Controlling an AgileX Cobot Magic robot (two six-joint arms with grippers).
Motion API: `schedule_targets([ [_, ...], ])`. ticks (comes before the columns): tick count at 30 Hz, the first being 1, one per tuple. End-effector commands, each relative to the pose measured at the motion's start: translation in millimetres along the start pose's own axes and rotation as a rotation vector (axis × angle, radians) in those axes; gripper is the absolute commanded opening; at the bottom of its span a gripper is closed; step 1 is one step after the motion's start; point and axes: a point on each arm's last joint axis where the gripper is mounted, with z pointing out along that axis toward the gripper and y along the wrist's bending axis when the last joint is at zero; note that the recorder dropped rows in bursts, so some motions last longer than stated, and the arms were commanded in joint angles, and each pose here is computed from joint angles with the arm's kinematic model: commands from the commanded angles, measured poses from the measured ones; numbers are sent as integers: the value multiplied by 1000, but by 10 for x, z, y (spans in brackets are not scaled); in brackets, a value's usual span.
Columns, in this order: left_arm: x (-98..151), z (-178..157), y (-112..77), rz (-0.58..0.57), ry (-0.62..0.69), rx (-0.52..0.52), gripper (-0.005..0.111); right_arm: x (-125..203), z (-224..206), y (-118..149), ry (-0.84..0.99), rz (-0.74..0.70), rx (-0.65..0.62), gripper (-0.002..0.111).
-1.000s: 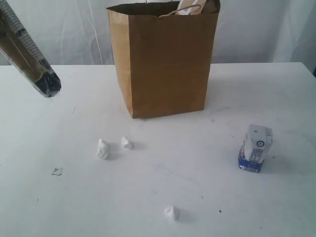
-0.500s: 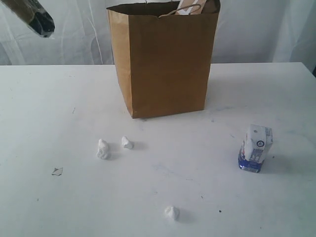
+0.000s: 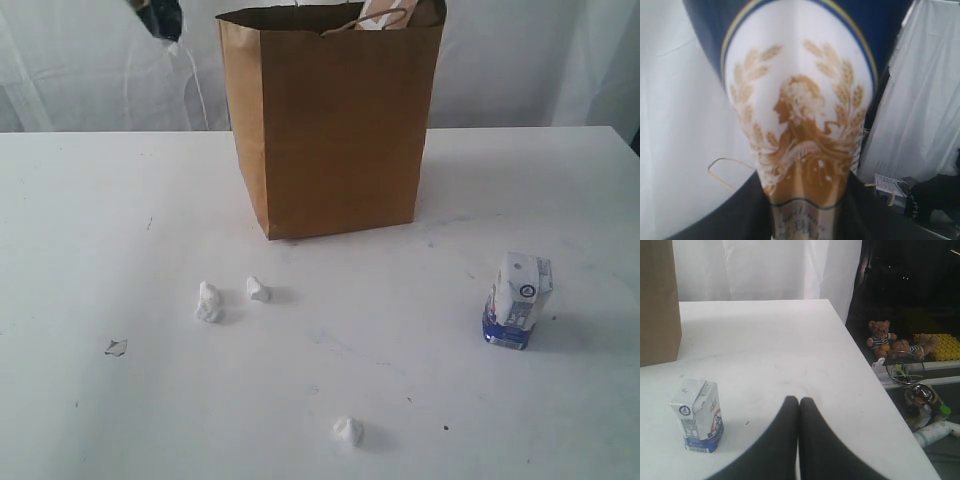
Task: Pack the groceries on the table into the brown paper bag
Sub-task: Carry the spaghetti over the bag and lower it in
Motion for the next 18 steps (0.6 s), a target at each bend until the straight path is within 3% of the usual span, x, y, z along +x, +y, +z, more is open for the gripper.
schedule_targets([
  [1,-270,212,-42,50,-147,-31,0,32,4,10,26,9,-11,0],
  [4,-326,262,78,72,-180,-89,0,36,4,11,30,9,-12,0],
  [8,-311,315,188,80,-188,-36,0,36,4,11,30,9,-12,0],
  [18,-359,628,-68,154,-192,121,0,133,66,-1,36,15,-4,0],
])
